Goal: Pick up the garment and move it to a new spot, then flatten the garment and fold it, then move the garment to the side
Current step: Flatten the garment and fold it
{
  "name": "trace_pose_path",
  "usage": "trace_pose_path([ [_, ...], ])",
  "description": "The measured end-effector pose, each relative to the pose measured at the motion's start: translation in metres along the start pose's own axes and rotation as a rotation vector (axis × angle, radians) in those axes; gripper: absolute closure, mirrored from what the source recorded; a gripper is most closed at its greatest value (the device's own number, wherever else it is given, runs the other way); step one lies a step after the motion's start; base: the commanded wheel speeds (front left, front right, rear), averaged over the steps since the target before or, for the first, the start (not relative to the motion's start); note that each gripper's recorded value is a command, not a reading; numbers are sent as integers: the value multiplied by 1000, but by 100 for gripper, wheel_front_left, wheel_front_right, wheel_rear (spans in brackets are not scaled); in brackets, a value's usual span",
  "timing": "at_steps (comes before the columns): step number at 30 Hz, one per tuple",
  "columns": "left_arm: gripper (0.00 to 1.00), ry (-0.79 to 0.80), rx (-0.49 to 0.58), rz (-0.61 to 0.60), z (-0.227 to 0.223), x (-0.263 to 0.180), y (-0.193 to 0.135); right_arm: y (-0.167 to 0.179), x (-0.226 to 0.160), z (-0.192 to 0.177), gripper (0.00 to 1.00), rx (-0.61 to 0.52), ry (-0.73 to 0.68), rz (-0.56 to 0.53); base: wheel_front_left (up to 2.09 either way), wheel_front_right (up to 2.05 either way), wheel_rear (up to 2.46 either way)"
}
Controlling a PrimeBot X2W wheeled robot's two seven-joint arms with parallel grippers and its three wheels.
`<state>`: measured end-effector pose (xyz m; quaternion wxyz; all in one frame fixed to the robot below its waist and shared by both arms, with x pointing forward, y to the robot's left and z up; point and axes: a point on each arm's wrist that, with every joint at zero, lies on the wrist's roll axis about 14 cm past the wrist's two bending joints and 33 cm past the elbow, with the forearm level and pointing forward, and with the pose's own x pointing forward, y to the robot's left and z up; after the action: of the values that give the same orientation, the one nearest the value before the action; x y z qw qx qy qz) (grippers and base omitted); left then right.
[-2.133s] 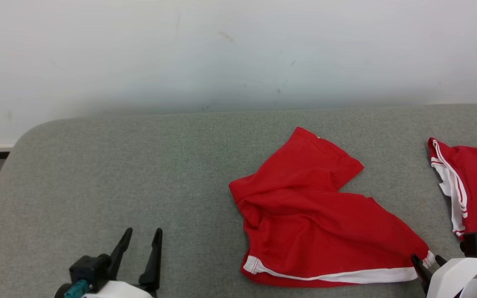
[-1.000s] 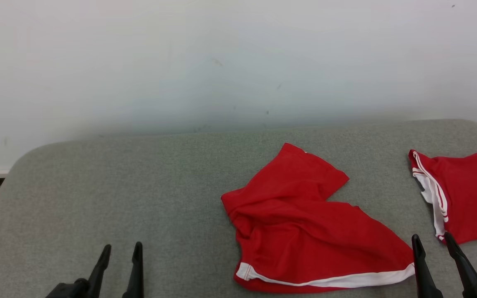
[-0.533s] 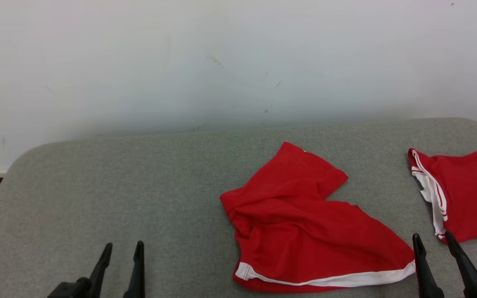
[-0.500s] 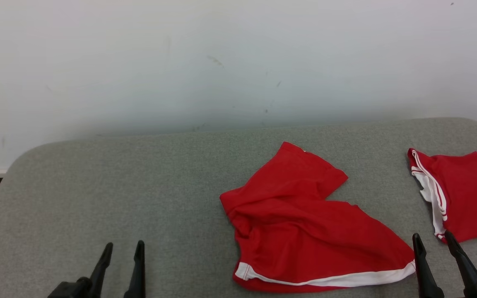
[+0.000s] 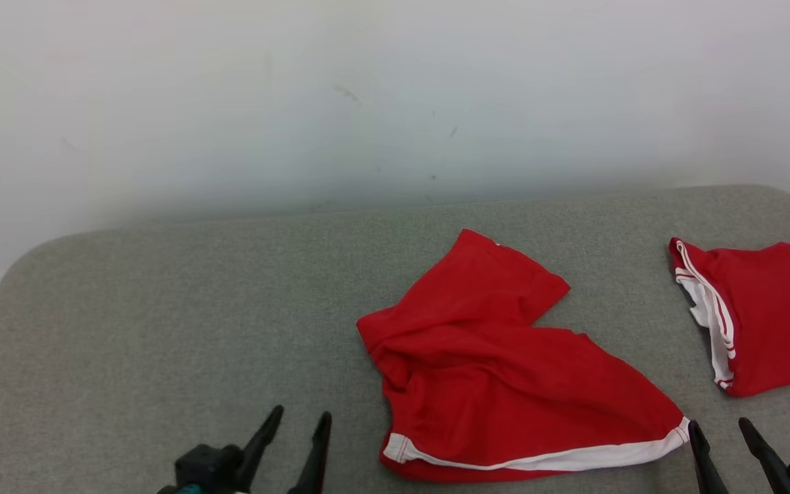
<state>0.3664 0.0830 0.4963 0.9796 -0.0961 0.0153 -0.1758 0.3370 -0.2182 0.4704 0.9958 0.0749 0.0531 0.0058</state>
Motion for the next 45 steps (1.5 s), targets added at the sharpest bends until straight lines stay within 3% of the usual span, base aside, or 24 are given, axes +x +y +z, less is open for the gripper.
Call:
trace_pose_path([
  [9,0,273,-1,-246,-43,6,-57,-13,15,-34,0,39,175,-41,0,0,0],
  [18,0,441,30,-352,-74,15,-66,-6,38,-65,0,70,337,-16,0,0,0],
  [24,1,455,22,-368,-78,20,-65,2,45,-79,0,80,392,9,0,0,0],
  [25,15,455,22,-368,-78,20,-65,2,45,-79,0,80,392,9,0,0,0],
  [27,19,463,18,-371,-80,18,-64,2,44,-83,0,89,404,8,0,0,0],
  [28,27,467,14,-376,-80,17,-65,2,44,-85,0,90,409,9,0,0,0],
  [30,51,476,9,-392,-82,14,-70,2,44,-86,1,91,413,12,0,0,0],
  [31,60,478,8,-397,-82,13,-71,4,45,-86,31,92,414,16,0,0,0],
  [32,71,479,8,-401,-83,13,-72,5,45,-87,51,93,415,20,0,0,0],
  [33,85,479,7,-403,-82,13,-71,7,45,-88,57,92,417,27,0,0,0],
  [34,100,475,7,-406,-81,13,-72,9,46,-87,76,96,411,32,0,0,0],
  [35,100,471,5,-407,-80,14,-72,11,48,-86,100,101,406,37,0,0,0],
  [45,100,387,6,-389,-64,22,-65,15,58,-63,100,132,301,60,0,0,0],
])
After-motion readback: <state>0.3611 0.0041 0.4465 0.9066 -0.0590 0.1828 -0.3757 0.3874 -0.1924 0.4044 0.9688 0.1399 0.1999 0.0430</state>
